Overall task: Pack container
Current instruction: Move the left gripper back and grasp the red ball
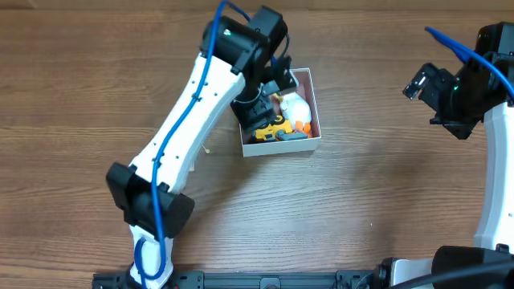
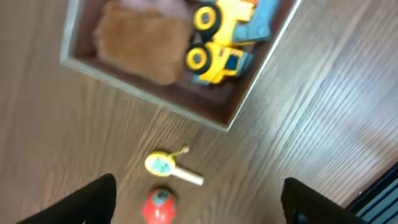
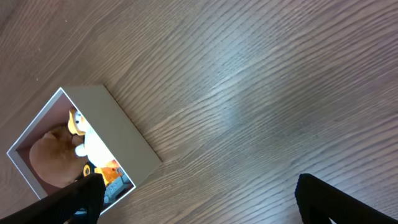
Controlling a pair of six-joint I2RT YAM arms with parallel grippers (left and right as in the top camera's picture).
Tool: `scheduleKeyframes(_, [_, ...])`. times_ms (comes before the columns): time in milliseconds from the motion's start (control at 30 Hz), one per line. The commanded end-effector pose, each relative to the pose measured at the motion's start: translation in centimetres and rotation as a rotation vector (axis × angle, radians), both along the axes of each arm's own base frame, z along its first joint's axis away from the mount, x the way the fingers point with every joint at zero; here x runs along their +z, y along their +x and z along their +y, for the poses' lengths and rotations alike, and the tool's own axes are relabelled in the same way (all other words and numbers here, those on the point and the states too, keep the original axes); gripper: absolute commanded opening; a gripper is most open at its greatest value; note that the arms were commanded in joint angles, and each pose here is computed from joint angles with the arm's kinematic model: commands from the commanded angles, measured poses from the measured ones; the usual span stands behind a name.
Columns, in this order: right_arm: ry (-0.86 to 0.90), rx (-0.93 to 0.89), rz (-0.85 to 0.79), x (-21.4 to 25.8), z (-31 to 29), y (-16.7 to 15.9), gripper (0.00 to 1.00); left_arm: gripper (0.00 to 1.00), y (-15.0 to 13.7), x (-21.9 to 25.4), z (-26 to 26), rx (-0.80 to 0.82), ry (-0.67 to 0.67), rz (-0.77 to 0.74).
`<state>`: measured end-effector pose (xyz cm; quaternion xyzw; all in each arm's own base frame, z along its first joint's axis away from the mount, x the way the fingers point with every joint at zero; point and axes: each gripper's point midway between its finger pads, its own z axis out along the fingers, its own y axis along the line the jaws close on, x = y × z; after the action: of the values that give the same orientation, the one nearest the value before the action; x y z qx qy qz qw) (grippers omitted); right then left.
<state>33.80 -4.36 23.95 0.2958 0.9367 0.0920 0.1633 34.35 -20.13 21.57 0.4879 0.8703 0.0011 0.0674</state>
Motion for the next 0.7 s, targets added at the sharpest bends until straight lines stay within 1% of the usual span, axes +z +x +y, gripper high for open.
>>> scheduleKeyframes(0, [0.005, 0.006, 0.008, 0.0, 0.1, -0.3, 1.0, 0.86, -0.6, 7.4, 3.7, 0.206, -0.058, -0.203])
scheduleKeyframes(33, [0.007, 0.006, 0.014, 0.0, 0.2, -0.5, 1.0, 0.88, -1.2, 9.2, 4.7, 0.261, -0.084, -0.249])
scheduleKeyframes(67, [0.007, 0.006, 0.017, -0.1, 0.2, -0.5, 1.0, 0.98, -2.3, 11.5, 6.1, 0.339, -0.133, -0.297])
scheduleKeyframes(100, [0.007, 0.006, 0.018, -0.1, 0.2, -0.6, 1.0, 1.0, -3.2, 12.8, 7.2, 0.387, -0.162, -0.324])
scheduleKeyframes(167, [0.007, 0.006, 0.015, -0.1, 0.2, -0.5, 1.0, 1.0, -5.8, 15.8, 10.7, 0.518, -0.234, -0.388])
scheduleKeyframes(233, [0.006, 0.006, 0.01, 0.0, 0.1, -0.4, 1.0, 1.0, -7.1, 16.6, 12.7, 0.616, -0.299, -0.404])
scheduleKeyframes(267, [0.005, 0.006, 0.008, 0.0, 0.1, -0.3, 1.0, 1.0, -7.6, 16.8, 13.0, 0.637, -0.378, -0.396])
scheduleKeyframes(300, [0.005, 0.006, 0.007, 0.0, 0.1, -0.3, 1.0, 1.0, -7.7, 16.7, 12.9, 0.634, -0.431, -0.385])
scheduleKeyframes(333, [0.005, 0.006, 0.006, 0.0, 0.1, -0.3, 1.0, 1.0, -7.7, 16.3, 13.0, 0.621, -0.447, -0.378])
scheduleKeyframes(367, [0.005, 0.006, 0.006, 0.0, 0.1, -0.3, 1.0, 1.0, -7.4, 15.6, 13.6, 0.639, -0.439, -0.371])
scheduleKeyframes(500, [0.005, 0.006, 0.006, 0.0, 0.1, -0.3, 1.0, 1.0, -5.5, 7.4, 18.5, 0.943, -0.249, -0.212])
scheduleKeyframes(533, [0.004, 0.006, 0.003, 0.0, 0.1, -0.2, 1.0, 1.0, -5.1, 5.2, 19.0, 0.987, -0.223, -0.16])
scheduleKeyframes(567, [0.004, 0.006, 0.003, 0.1, 0.1, -0.2, 1.0, 1.0, -4.5, 2.2, 19.5, 1.02, -0.187, -0.089])
scheduleKeyframes(633, [0.002, 0.006, -0.008, 0.1, 0.1, 0.1, 1.0, 1.0, -3.7, -2.8, 19.7, 1.037, -0.13, 0.023])
scheduleKeyframes(667, [0.001, 0.006, -0.013, 0.2, 0.0, 0.2, 1.0, 1.0, -3.4, -4.6, 19.7, 1.039, -0.107, 0.063])
